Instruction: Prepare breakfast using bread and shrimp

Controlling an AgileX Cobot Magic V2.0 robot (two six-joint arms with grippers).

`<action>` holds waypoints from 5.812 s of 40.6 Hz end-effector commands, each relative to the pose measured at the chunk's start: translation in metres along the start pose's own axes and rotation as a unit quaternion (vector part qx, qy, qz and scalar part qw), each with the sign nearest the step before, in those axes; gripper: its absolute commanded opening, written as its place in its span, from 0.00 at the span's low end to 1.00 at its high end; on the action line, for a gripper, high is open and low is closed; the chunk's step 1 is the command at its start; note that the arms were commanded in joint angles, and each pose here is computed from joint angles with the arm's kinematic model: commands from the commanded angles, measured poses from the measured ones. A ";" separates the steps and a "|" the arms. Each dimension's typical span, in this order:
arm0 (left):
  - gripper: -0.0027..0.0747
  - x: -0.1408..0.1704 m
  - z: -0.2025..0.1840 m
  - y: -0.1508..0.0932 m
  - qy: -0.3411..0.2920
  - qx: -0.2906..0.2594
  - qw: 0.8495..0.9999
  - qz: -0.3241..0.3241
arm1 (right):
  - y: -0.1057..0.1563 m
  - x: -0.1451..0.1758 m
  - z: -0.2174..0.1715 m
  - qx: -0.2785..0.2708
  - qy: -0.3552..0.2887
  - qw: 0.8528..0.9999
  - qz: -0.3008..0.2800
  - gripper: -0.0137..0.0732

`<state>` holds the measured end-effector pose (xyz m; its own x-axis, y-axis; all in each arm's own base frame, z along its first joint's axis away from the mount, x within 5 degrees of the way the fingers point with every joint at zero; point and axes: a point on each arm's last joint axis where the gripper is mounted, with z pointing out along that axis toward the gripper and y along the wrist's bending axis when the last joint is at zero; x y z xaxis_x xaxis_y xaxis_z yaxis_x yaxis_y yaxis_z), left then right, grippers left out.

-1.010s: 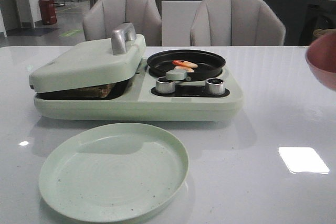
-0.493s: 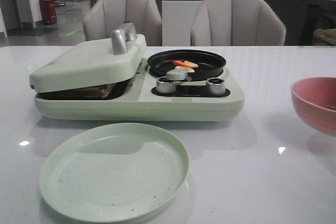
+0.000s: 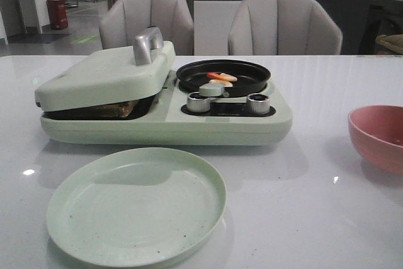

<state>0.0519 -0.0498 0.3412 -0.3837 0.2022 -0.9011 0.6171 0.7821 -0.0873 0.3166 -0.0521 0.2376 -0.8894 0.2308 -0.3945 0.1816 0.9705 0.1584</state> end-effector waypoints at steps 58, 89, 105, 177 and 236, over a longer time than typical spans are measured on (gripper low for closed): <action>0.17 -0.012 -0.004 0.000 -0.041 -0.003 0.999 -0.011 | 0.027 0.222 -0.163 -0.080 -0.213 0.955 -0.191 0.30; 0.17 -0.004 -0.006 0.022 -0.002 -0.126 0.990 -0.067 | 0.027 0.221 -0.164 -0.081 -0.218 0.954 -0.191 0.20; 0.16 0.017 -0.016 0.032 -0.103 -0.223 0.969 -0.001 | 0.027 0.221 -0.164 -0.081 -0.216 0.954 -0.191 0.20; 0.16 0.129 0.032 0.050 -0.272 -0.307 0.912 -0.001 | 0.027 0.222 -0.163 -0.079 -0.213 0.955 -0.191 0.20; 0.16 0.129 0.032 0.050 -0.272 -0.307 0.912 -0.001 | -0.001 0.254 -0.088 -0.068 -0.605 0.790 -0.068 0.20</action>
<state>0.0561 -0.0027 0.2083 0.0408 0.0256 -0.9988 0.0460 0.9986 0.0275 0.0568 -0.0005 0.2008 0.0372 0.1101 -0.9932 0.0047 0.9939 0.1103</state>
